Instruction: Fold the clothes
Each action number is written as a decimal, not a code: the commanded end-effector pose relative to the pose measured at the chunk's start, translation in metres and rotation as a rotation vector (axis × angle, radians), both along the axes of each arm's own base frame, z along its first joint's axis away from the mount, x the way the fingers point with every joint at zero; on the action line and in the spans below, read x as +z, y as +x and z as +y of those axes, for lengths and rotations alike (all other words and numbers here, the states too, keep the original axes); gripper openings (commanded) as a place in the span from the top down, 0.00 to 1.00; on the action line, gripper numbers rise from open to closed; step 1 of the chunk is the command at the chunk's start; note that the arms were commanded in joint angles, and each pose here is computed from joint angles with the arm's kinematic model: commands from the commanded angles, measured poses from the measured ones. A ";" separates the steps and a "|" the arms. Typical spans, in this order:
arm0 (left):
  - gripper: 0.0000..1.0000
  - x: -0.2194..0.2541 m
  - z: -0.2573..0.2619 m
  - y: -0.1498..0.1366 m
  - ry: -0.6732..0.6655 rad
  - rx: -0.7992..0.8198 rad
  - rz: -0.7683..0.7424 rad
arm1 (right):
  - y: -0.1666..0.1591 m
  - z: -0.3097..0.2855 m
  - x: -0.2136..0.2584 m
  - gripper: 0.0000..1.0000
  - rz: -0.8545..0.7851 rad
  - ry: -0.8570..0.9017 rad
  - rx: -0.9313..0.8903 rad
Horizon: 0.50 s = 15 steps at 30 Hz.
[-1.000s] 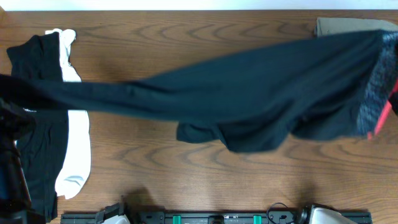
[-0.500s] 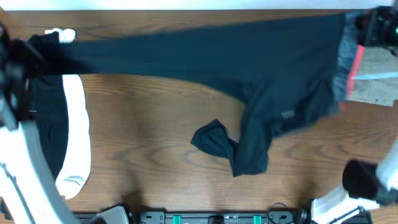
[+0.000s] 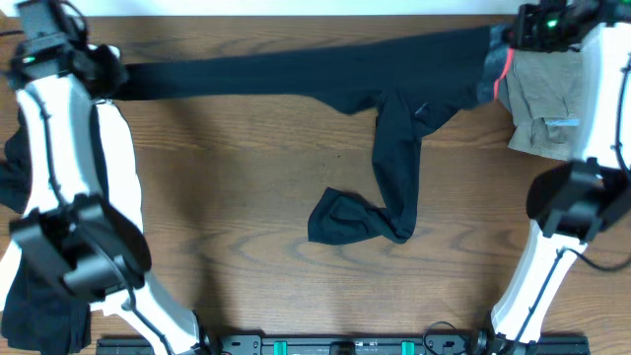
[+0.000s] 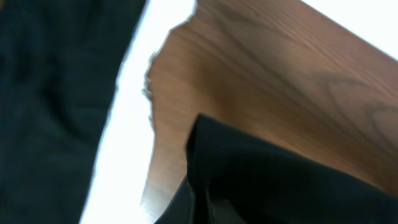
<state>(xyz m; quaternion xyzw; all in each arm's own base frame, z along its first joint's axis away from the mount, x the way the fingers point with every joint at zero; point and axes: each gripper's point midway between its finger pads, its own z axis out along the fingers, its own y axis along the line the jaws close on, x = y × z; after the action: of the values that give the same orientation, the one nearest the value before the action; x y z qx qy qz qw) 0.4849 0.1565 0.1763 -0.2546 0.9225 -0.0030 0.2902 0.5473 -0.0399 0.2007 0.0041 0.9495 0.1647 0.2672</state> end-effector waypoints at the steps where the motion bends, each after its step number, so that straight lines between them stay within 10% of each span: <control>1: 0.94 -0.021 -0.015 0.020 -0.007 -0.037 -0.002 | 0.015 0.007 -0.025 0.99 0.011 0.016 0.012; 15: 0.94 -0.049 -0.033 0.064 0.019 -0.081 -0.070 | 0.066 0.007 -0.020 0.99 -0.182 -0.017 0.014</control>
<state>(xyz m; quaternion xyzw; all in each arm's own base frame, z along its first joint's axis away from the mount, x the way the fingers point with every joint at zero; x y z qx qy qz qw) 0.5460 0.1197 0.1358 -0.2069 0.9219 -0.0216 0.3269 0.6062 -0.0412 0.1678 -0.0108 0.9303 0.1578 0.3309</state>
